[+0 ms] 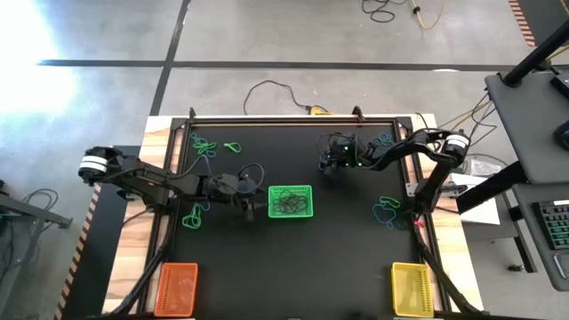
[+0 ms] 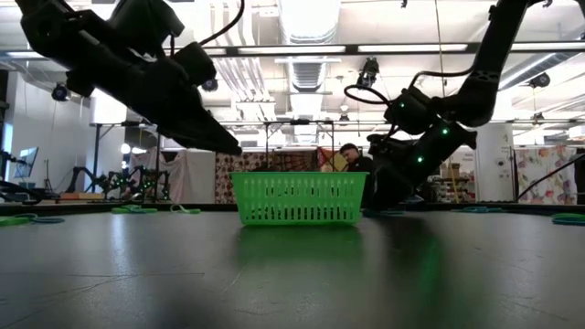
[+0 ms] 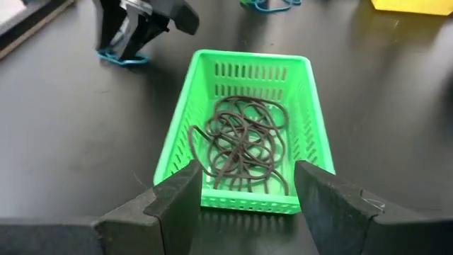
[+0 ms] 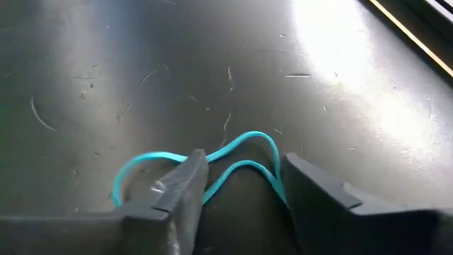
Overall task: Sort rubber bands into baskets
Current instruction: Put the blue rubber band into the yellow basket
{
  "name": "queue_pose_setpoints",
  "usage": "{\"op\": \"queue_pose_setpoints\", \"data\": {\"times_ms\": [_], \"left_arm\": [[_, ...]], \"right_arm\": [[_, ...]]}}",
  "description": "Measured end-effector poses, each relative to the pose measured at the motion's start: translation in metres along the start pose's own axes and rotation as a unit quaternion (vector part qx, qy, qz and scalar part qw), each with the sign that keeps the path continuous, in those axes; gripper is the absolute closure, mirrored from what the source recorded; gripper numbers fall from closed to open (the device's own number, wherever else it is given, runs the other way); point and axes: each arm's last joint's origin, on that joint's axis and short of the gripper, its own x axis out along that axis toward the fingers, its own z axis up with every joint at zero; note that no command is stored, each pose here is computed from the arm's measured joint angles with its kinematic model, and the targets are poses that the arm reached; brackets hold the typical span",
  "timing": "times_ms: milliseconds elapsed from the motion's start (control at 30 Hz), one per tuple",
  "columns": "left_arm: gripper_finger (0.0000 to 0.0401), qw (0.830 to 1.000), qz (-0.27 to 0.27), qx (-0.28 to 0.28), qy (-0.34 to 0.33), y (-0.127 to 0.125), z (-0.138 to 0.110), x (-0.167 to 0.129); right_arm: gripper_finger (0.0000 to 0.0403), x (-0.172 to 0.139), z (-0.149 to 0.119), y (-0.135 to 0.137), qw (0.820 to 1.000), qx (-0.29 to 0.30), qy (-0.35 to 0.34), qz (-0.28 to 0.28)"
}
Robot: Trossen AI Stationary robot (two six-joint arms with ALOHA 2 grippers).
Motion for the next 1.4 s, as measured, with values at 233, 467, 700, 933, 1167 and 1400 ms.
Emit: {"op": "queue_pose_setpoints", "data": {"times_ms": [233, 467, 700, 933, 1167, 1400], "left_arm": [[0.0192, 0.999, 0.028, 0.010, -0.034, 0.001, 0.006, 0.000], [0.0192, 0.997, 0.026, 0.017, -0.074, 0.001, 0.014, -0.001], [0.0192, 0.997, 0.026, 0.016, -0.076, 0.001, 0.014, -0.001], [0.0192, 0.997, 0.026, 0.016, -0.076, 0.001, 0.014, -0.001], [0.0192, 0.997, 0.026, 0.016, -0.076, 0.001, 0.014, -0.001], [0.0192, 0.997, 0.026, 0.016, -0.075, 0.001, 0.014, -0.001]], "right_arm": [[0.0322, 0.008, -0.011, 0.000, 0.999, 0.009, 0.033, -0.015], [0.0390, 0.003, -0.012, 0.000, 0.998, 0.003, 0.055, -0.038], [0.0394, -0.020, 0.001, 0.008, 0.998, -0.001, 0.052, -0.036], [0.0394, -0.065, 0.021, 0.029, 1.000, 0.007, 0.020, 0.000], [0.0394, -0.113, 0.030, 0.063, 0.997, 0.042, -0.009, 0.063], [0.0394, -0.147, 0.028, 0.084, 0.985, 0.094, -0.009, 0.147]]}}
